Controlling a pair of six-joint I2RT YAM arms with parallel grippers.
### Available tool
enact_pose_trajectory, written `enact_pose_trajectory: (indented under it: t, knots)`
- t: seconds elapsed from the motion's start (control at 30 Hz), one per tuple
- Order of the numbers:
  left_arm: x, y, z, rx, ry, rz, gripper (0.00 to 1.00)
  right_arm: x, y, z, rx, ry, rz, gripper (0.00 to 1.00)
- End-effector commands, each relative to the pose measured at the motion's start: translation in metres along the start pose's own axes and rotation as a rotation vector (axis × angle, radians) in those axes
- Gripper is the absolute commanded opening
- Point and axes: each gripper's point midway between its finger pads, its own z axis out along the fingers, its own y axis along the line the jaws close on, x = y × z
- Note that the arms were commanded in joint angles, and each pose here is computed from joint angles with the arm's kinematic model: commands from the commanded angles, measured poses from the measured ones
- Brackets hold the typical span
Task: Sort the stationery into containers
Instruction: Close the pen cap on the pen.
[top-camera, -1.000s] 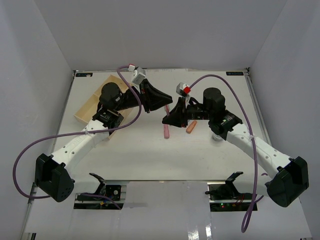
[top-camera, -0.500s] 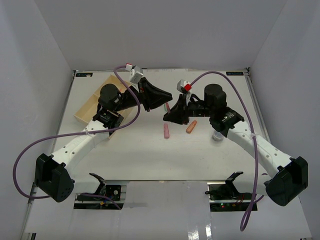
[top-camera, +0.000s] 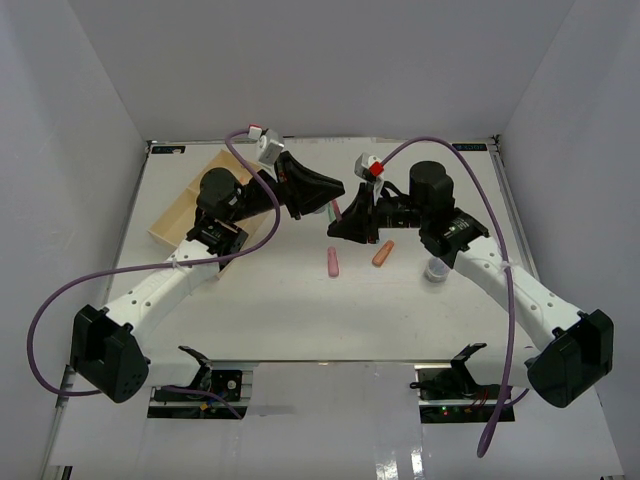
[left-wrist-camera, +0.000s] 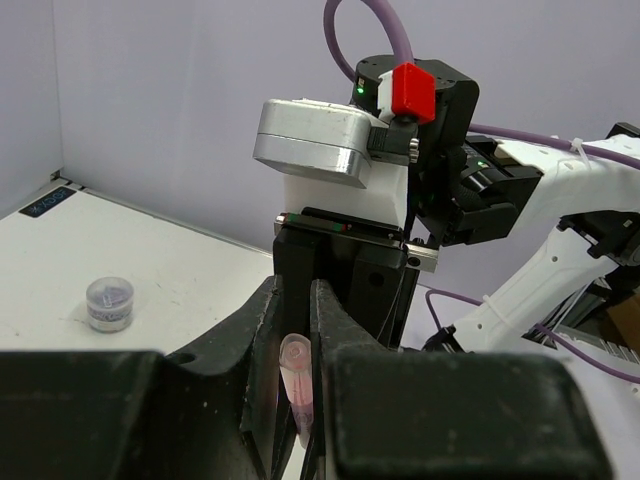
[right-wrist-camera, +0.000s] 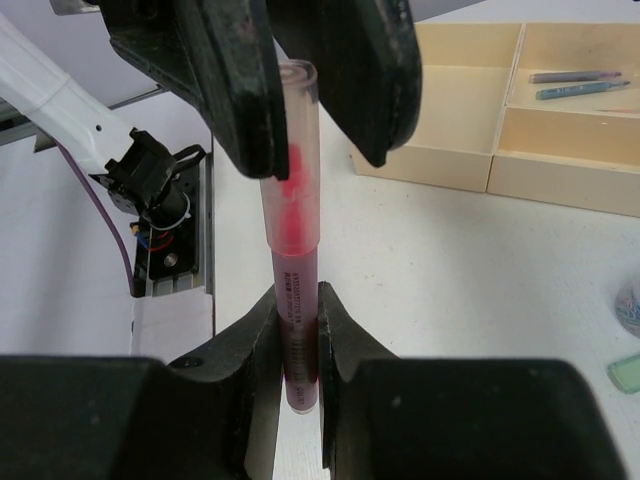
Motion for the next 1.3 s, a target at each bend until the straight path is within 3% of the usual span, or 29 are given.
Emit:
enact_pose_trajectory:
  t: [0.0, 1.27]
  knots:
    - [0.096, -0.012, -0.011, 0.064, 0.292, -0.271, 0.00, -0.135, 0.018, -0.023, 0.030, -0.334, -0.374, 0.08]
    - [0.134, -0.017, -0.010, 0.079, 0.381, -0.346, 0.00, -0.194, 0.017, -0.051, 0.117, -0.441, -0.511, 0.08]
